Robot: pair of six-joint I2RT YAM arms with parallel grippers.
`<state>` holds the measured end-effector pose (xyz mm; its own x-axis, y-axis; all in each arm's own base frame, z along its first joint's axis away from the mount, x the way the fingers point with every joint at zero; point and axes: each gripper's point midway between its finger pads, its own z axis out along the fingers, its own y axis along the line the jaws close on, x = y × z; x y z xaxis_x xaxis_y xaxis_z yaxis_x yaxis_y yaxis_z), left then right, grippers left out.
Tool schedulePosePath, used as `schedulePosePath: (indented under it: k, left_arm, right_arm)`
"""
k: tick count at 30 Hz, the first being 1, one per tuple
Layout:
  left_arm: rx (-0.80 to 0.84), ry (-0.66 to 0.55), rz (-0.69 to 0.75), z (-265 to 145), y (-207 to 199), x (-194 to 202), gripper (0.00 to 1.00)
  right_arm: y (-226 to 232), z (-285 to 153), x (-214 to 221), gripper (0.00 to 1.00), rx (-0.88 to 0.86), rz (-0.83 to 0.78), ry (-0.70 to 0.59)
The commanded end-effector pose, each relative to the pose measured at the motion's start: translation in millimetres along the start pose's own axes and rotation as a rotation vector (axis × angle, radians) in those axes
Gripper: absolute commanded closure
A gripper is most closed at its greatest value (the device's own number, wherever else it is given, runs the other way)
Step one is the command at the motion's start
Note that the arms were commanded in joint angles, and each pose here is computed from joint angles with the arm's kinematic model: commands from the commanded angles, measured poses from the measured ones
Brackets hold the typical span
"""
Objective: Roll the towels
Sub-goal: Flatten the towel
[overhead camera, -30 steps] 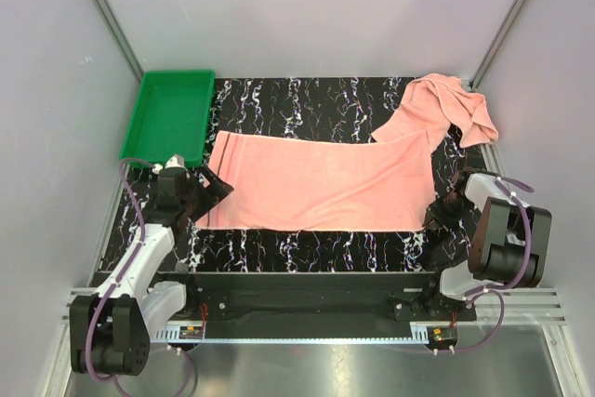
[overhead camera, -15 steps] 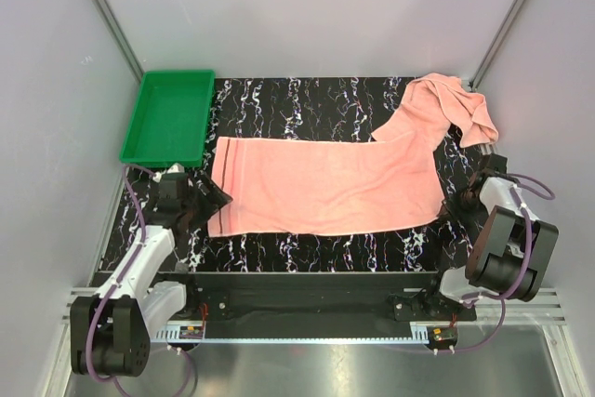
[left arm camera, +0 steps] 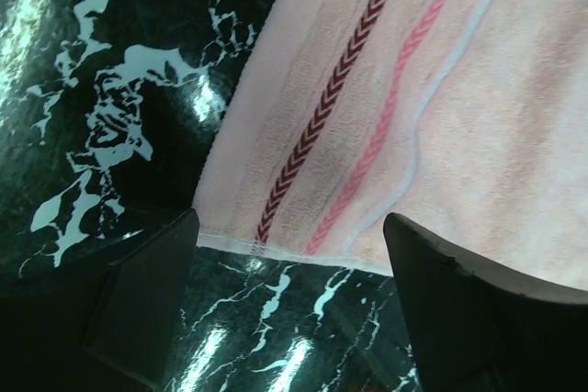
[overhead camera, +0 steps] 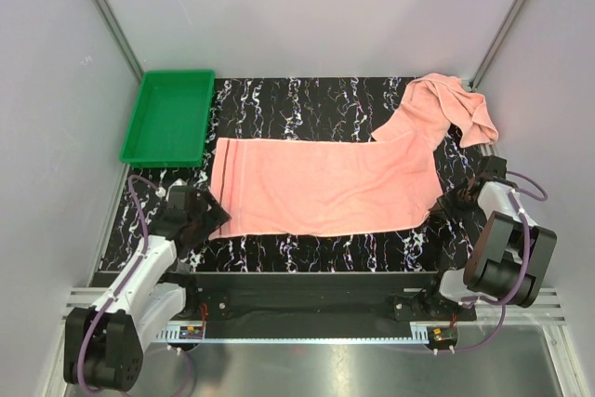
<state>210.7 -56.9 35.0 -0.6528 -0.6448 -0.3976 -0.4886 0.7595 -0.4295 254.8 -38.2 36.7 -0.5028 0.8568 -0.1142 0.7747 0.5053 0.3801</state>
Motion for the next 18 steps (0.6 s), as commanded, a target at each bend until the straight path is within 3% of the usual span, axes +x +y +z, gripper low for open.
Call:
schedulePosePath:
  k: [1, 13, 18]
  left_arm:
    - [-0.103, -0.063, 0.003, -0.1, 12.9, -8.5, 0.11]
    - [-0.176, -0.153, 0.005, -14.6, 15.9, -23.3, 0.14]
    - [-0.141, -0.106, 0.021, -3.0, 10.4, -9.0, 0.36]
  right_arm:
    - [17.5, -4.3, 1.5, 1.0, -0.104, -0.027, 0.004]
    - [31.4, -0.6, 3.4, 1.0, -0.181, -0.036, 0.04]
    - [33.3, 2.3, 2.0, 1.0, -0.187, -0.034, 0.051]
